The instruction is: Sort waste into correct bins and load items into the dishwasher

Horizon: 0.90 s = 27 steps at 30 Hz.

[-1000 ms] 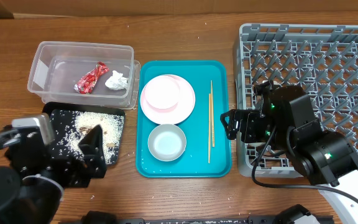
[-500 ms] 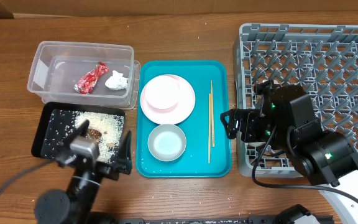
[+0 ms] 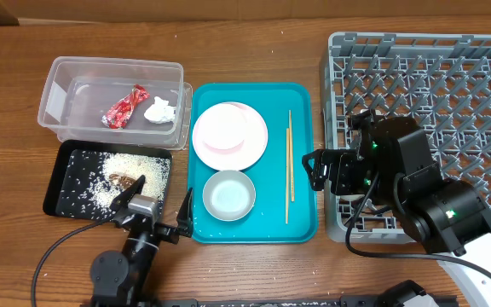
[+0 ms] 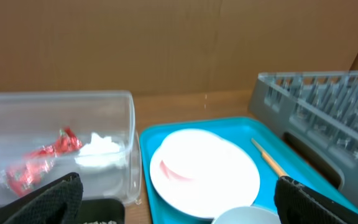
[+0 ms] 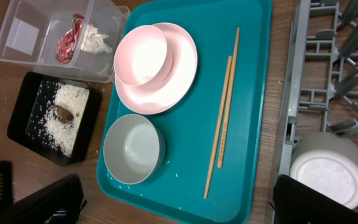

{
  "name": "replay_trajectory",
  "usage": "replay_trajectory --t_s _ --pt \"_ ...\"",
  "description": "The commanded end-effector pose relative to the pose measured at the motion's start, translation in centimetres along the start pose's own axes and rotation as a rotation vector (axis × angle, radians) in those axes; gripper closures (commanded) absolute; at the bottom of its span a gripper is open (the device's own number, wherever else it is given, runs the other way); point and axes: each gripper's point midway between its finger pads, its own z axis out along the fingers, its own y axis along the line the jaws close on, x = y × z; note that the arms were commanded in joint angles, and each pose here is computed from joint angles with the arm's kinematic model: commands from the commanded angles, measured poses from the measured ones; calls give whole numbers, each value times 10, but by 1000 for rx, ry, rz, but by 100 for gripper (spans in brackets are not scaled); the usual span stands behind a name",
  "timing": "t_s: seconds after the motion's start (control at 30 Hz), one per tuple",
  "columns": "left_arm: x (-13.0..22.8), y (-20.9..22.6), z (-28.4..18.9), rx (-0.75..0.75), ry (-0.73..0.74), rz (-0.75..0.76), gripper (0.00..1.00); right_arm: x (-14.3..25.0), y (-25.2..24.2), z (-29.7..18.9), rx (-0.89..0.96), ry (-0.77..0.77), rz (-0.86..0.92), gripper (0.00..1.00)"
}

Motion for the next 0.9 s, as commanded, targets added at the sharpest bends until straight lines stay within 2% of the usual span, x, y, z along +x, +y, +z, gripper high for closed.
replay_trajectory --t_s 0.0,0.07,0.87 --pt "23 2 6 7 16 17 0 -10 4 -7 -9 -33 3 0" --pt "19 1 7 17 -18 25 0 -10 4 -7 -9 -33 3 0" --pt "20 1 7 13 -13 25 0 -10 6 -7 -18 -34 -1 0"
